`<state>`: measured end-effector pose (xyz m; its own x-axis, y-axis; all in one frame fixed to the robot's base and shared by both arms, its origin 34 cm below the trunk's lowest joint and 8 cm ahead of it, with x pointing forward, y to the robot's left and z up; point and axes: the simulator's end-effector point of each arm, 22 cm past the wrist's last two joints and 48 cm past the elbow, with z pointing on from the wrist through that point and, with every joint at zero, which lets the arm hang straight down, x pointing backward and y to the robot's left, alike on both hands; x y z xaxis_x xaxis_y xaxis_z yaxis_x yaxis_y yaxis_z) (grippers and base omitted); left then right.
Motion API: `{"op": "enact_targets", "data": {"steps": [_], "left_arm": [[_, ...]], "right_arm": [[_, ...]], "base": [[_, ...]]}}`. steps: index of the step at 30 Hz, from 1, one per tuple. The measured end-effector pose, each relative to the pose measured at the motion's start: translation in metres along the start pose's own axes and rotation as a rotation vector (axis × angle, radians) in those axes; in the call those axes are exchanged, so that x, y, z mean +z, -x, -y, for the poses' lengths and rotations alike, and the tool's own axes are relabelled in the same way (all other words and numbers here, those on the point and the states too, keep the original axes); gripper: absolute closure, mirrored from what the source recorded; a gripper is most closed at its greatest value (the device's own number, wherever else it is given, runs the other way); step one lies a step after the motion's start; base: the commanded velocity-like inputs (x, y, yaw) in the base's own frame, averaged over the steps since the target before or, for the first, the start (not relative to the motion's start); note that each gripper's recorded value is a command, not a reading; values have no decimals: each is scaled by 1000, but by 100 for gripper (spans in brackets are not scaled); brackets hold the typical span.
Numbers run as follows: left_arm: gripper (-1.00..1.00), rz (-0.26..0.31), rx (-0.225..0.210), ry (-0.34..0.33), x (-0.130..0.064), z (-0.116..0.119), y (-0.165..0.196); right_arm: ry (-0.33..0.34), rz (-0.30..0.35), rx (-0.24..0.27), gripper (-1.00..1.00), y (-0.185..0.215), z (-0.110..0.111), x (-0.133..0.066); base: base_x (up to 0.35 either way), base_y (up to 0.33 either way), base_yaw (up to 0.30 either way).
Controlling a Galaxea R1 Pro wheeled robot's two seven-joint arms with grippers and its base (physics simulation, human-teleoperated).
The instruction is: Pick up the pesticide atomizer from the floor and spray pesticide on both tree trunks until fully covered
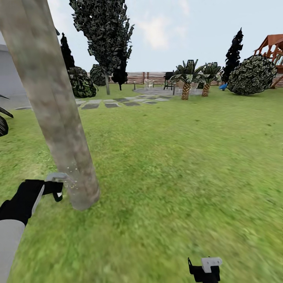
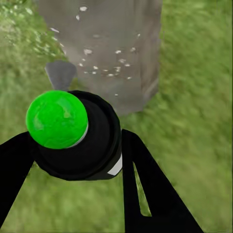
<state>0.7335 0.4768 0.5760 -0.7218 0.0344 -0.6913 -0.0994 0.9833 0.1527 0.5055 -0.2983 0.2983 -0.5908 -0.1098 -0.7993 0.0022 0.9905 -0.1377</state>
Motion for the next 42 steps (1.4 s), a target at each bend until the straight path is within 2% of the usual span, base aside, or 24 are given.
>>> {"op": "enact_targets", "data": {"steps": [1, 4, 7, 8, 10, 11, 15, 16, 19, 21, 23, 24, 26, 28, 42], "left_arm": [[100, -2, 8, 35, -4, -21, 3], [100, -18, -2, 34, -6, -25, 1], [100, -34, 31, -57, 1, 31, 0], [100, -41, 36, -75, 1, 42, 0], [100, -43, 28, -84, -4, 45, 16], [100, -40, 26, -77, -6, 41, 22], [100, -39, 21, 25, -18, -32, 30], [100, -40, 14, 16, -19, -35, 30], [100, -42, 18, -37, -18, -21, 28], [100, -28, 16, -95, -17, 11, 36], [100, -26, 24, -114, -15, 27, 37], [100, -28, 26, -106, -15, 24, 37], [100, -26, 28, -43, -21, -18, 38], [100, -23, 24, -16, -25, -38, 38], [100, -13, 20, -32, -25, -30, 43]], "right_arm": [[0, 0, 0, -100, 0, 0, 0], [0, 0, 0, -100, 0, 0, 0], [0, -1, 1, -100, 0, 0, 0], [0, 0, 2, -100, 0, -1, 0], [1, 0, 2, -100, 0, -1, 0], [1, 0, 3, -100, 0, -2, 0], [2, 0, 2, -100, 0, -2, 0], [2, 0, 2, -100, 0, -2, 0], [3, 0, 2, -100, 0, -2, 0], [3, 0, 1, -100, 0, -2, 0], [3, 0, 1, -100, 0, -2, 0], [3, 0, 1, -100, 0, -2, 0], [3, 0, 1, -100, 0, -3, 0], [3, 0, 1, -100, 0, -2, 0], [3, 0, -1, -100, 0, -2, 0]], "base": [[0, 0, 0], [0, 0, 0], [0, 0, 5], [0, 0, 93], [0, 0, 218], [0, 0, 261], [0, 0, 273], [0, 0, 274], [0, 0, 214], [0, 0, 57], [0, 0, 14], [0, 0, 3], [0, 0, 1], [0, 0, 0], [5, -209, 0]]}}
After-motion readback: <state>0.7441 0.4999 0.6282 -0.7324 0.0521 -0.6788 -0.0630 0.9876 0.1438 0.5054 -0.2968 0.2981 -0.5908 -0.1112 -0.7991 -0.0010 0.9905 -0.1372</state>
